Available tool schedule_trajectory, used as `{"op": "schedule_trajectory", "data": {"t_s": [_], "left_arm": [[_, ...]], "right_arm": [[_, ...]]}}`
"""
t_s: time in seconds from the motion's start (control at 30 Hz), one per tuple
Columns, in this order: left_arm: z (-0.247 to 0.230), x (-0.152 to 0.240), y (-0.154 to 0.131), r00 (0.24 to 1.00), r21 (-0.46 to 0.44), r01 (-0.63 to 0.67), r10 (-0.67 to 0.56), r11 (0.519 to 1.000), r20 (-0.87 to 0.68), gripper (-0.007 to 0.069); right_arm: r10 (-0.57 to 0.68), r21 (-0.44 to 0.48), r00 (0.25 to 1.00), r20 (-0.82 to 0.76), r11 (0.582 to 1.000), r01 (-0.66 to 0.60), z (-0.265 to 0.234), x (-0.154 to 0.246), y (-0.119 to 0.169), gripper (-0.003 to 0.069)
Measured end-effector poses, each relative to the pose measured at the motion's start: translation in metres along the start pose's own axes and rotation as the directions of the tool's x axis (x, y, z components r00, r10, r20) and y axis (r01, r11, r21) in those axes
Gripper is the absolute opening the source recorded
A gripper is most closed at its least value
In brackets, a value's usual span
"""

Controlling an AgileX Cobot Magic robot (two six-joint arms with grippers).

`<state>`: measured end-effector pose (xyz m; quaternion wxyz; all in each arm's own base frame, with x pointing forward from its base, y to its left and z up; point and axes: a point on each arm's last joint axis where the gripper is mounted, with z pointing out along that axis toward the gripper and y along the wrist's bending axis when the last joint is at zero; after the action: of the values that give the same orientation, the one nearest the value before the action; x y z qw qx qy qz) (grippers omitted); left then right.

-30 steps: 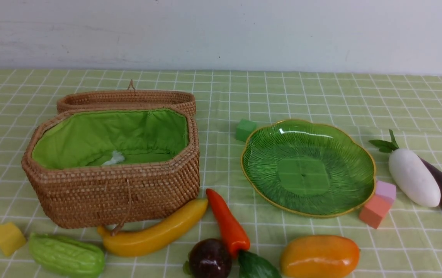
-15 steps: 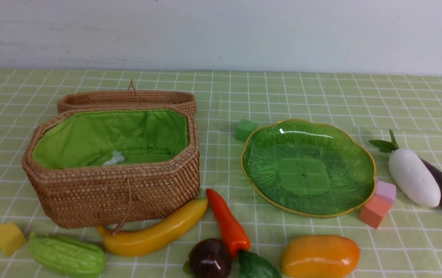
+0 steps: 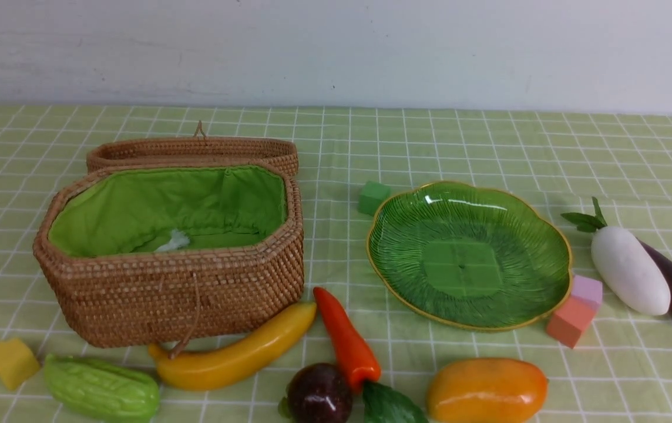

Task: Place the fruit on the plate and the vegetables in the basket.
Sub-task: Take a daikon with your right arm and place it on the basket on the left.

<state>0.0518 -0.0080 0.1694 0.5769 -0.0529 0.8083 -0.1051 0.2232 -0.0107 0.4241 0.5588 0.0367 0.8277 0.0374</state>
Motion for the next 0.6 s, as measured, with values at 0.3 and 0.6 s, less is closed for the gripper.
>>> {"op": "schedule_trajectory", "data": {"t_s": [0.3,0.6], "left_arm": [[0.000,0.000,0.000,1.000,0.000,0.000,0.000,1.000,0.000,0.0239],[0.000,0.000,0.000,1.000,0.000,0.000,0.000,1.000,0.000,0.0239]], "right_arm": [[0.036,0.010,0.886,-0.462,0.999,-0.035,0.110,0.063,-0.013,0.0283],[-0.005,0.022,0.757,-0.653,0.999,0.025,0.178,0.088,-0.026,0.0605]]}}
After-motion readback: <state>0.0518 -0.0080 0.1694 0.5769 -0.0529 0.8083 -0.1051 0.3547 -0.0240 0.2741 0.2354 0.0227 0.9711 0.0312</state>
